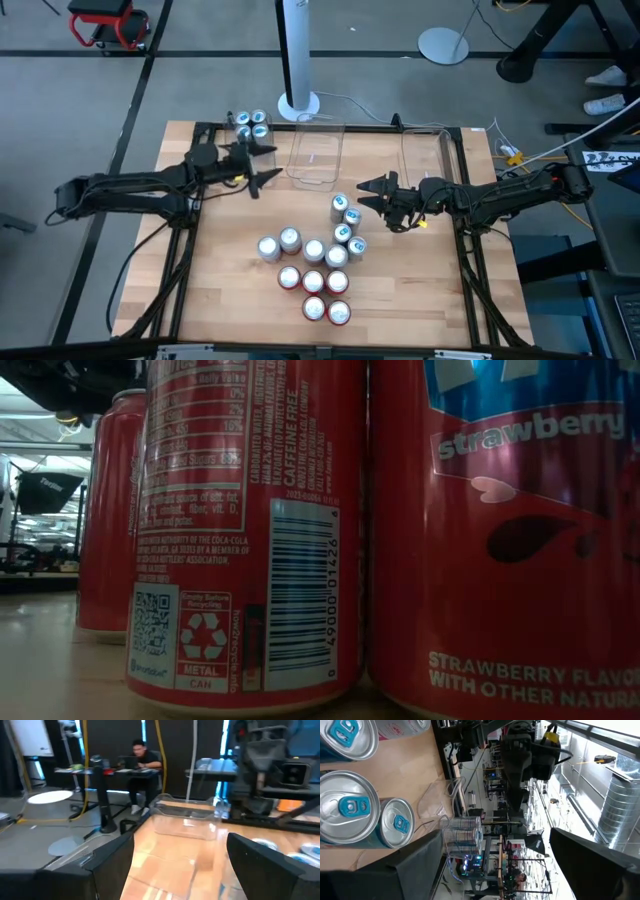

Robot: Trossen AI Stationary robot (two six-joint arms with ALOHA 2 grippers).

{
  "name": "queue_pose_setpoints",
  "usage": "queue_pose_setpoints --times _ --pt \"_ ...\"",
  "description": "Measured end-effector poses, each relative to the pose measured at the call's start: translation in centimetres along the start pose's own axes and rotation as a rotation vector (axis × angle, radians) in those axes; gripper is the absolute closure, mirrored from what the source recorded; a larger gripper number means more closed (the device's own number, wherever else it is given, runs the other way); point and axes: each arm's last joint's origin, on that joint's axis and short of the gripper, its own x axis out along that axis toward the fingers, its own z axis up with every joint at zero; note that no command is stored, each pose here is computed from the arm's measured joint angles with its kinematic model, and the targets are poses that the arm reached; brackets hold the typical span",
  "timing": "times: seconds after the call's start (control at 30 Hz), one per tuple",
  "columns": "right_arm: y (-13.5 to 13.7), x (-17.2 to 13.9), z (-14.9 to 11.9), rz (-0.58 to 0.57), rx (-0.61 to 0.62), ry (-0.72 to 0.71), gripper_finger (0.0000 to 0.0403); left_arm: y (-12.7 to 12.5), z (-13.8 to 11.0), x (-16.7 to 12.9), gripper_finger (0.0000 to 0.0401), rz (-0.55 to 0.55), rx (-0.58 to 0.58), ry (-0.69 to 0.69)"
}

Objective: Sort soda cans
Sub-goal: Put the blue soda can into the left transparent bin

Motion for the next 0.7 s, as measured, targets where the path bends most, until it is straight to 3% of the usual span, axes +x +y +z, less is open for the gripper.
queue_pose_setpoints --times 0.27,0.7 --pt "0.0 0.0 0.0 -0.001 0.000 0.000 0.0036 -2.1 -0.7 2.0 0.0093 -0.097 0.005 0.014" --pt "0.0 0.0 0.0 -0.004 0.001 0.000 0.0036 -4.7 -0.3 7.9 0.0093 -0.174 0.027 0.117"
